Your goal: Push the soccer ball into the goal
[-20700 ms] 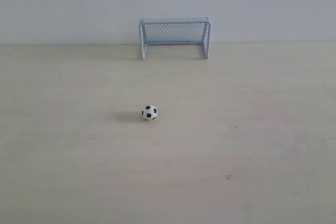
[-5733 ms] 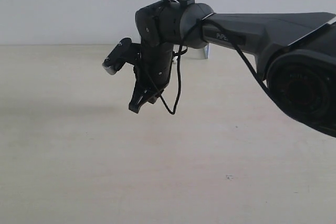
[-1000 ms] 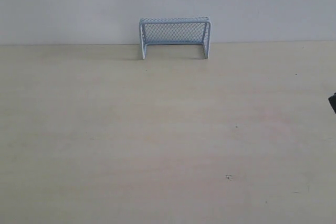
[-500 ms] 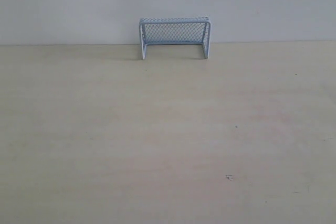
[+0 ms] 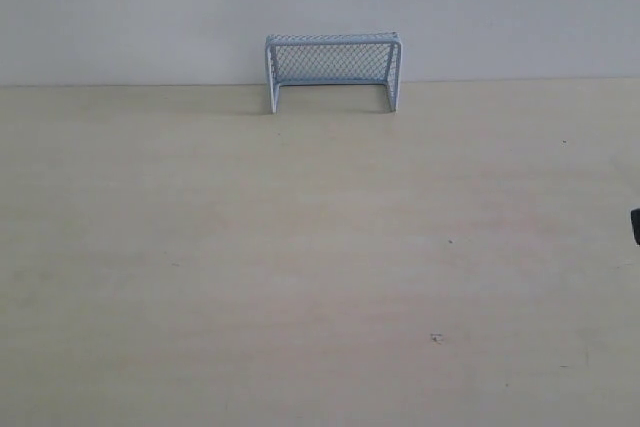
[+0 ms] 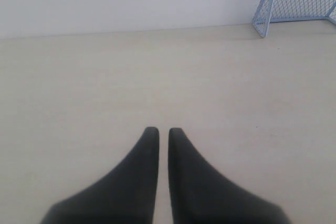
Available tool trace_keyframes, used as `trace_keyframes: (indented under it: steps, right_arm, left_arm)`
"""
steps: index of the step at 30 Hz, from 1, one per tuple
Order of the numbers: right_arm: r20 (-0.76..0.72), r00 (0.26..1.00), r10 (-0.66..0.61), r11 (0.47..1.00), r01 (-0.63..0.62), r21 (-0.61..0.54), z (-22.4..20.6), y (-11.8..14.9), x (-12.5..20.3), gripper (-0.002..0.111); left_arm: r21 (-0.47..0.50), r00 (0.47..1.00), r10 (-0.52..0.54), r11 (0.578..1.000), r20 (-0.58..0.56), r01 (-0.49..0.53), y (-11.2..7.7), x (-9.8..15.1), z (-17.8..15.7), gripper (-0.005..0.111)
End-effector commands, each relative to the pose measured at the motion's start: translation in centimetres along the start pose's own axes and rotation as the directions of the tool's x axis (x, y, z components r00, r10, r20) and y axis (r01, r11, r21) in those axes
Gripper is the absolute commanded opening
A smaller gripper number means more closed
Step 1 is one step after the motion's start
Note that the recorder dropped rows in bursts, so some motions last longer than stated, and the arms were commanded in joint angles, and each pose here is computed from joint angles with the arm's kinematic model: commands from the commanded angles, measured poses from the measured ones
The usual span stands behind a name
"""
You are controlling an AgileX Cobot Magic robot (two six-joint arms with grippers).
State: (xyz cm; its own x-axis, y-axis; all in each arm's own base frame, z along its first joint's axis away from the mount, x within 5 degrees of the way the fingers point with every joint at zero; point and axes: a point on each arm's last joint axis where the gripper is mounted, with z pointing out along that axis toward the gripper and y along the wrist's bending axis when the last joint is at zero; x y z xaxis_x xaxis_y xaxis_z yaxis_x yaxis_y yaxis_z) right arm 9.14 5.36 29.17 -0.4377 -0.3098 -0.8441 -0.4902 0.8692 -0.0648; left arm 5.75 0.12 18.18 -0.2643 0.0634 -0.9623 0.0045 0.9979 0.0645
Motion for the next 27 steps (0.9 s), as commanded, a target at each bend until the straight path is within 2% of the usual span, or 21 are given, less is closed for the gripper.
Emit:
trace_keyframes:
  steps: [1,19,27]
  right_arm:
    - [-0.022,1.0,0.011,1.0,-0.01,0.012,-0.1,-0.1,0.3,0.0]
    - [-0.004,1.0,0.011,1.0,-0.011,0.012,-0.3,-0.2,0.3,0.0]
    - [0.115,0.99,0.083,0.99,-0.095,0.107,-1.8,-1.5,0.1,0.0]
  left_arm:
    - [0.009,1.0,-0.014,1.0,0.018,0.014,-0.1,-0.3,-0.1,0.006]
    - [0.009,1.0,-0.014,1.0,0.018,0.014,-0.1,-0.3,-0.1,0.006]
    - [0.009,1.0,-0.014,1.0,0.018,0.014,-0.1,-0.3,-0.1,0.006]
